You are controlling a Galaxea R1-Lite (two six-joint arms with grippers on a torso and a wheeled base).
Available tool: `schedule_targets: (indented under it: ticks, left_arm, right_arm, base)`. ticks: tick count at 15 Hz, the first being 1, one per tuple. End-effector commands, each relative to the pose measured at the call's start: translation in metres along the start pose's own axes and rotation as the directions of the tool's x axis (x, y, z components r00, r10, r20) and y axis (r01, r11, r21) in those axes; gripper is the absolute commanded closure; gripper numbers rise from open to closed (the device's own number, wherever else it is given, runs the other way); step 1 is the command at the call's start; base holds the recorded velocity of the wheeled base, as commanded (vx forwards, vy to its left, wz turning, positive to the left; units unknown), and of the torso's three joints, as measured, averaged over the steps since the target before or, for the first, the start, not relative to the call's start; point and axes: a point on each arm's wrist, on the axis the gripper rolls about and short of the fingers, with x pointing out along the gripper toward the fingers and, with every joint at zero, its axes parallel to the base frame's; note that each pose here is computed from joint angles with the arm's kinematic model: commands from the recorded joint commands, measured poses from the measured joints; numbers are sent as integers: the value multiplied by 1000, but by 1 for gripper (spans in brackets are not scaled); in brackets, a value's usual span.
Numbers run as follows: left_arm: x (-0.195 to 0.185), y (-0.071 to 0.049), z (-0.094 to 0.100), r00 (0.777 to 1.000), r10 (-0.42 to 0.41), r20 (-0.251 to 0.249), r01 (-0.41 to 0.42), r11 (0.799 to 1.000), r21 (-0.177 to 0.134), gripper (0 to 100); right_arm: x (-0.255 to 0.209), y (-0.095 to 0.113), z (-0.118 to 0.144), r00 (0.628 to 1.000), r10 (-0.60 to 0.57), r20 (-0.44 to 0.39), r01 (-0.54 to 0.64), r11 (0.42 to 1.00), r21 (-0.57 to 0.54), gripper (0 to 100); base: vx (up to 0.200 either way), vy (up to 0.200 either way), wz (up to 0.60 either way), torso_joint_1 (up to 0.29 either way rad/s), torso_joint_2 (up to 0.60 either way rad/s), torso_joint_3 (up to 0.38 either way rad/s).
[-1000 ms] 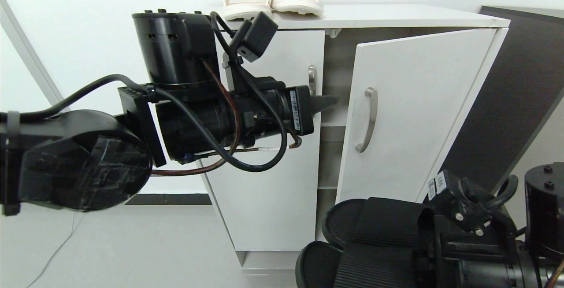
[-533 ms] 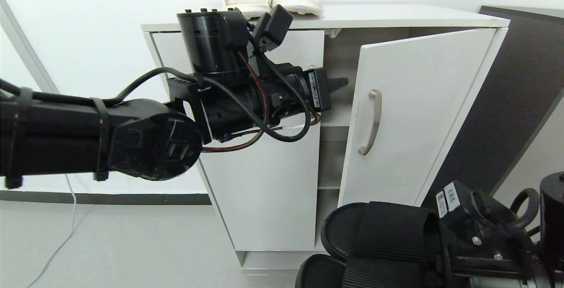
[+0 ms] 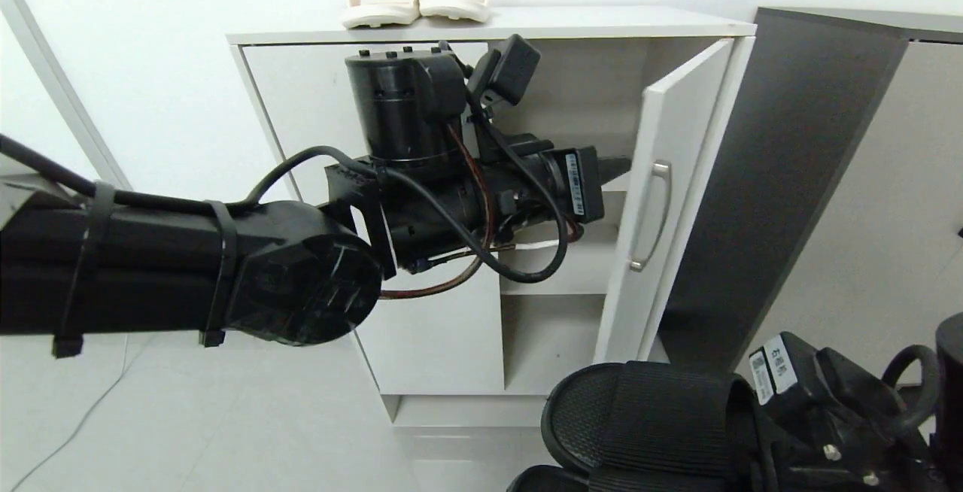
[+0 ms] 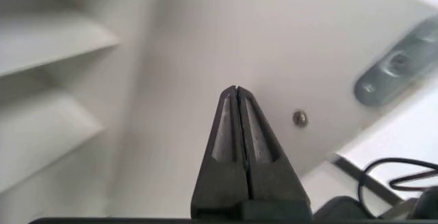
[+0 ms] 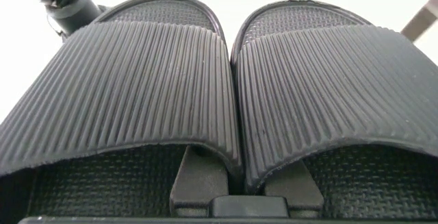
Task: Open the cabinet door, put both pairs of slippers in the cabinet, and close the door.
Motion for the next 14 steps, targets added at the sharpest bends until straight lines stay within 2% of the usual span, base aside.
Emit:
schedule_targets:
  ticks: [1, 4, 6, 7, 8, 9, 10, 12, 13, 14]
  left_arm:
    - [0, -11, -10, 1000, -27, 0, 27, 1000, -2, 100]
    - [-12, 4, -7, 998, 53, 43, -53, 999, 4, 100]
    - [-37, 8, 3, 989, 129, 70, -129, 992, 7, 100]
    - [-69, 9, 19, 967, 224, 120, -227, 974, 11, 100]
    - [-92, 4, 31, 942, 294, 160, -300, 954, 14, 100]
    - [-117, -1, 39, 906, 387, 174, -396, 918, 20, 100]
    - [-146, -8, 44, 858, 483, 175, -497, 866, 45, 100]
    - [-199, -30, 43, 766, 627, 144, -640, 765, 72, 100]
    - [-222, -41, 41, 690, 711, 134, -722, 688, 67, 100]
    - [-233, -45, 39, 644, 753, 131, -764, 642, 63, 100]
  right_arm:
    - [-2, 2, -1, 1000, 6, 3, -6, 1000, -4, 100]
    - [-2, 2, -2, 1000, 6, 0, -6, 1000, -25, 100]
    - [3, -4, 0, 1000, -15, -4, 15, 1000, -9, 100]
    - [10, -28, 9, 987, -161, -3, 161, 987, 29, 100]
    - [18, -39, 15, 968, -251, -6, 251, 964, 84, 100]
    - [26, -46, 23, 944, -331, -2, 326, 930, 171, 100]
    - [37, -54, 31, 914, -405, -3, 394, 886, 246, 100]
    - [53, -65, 34, 851, -524, -29, 512, 817, 267, 100]
    - [60, -69, 34, 830, -557, -37, 545, 795, 265, 100]
    - [64, -71, 34, 822, -568, -37, 556, 787, 265, 100]
  base:
    - [-200, -200, 0, -2, 7, -2]
    - [0, 0, 0, 0, 0, 0]
    - [0, 0, 0, 0, 0, 0]
    - [0, 0, 0, 0, 0, 0]
    - [0, 0, 0, 0, 0, 0]
    - [0, 0, 0, 0, 0, 0]
    - [0, 0, 0, 0, 0, 0]
    - [0, 0, 0, 0, 0, 0]
    - [0, 0, 0, 0, 0, 0]
    - [0, 0, 0, 0, 0, 0]
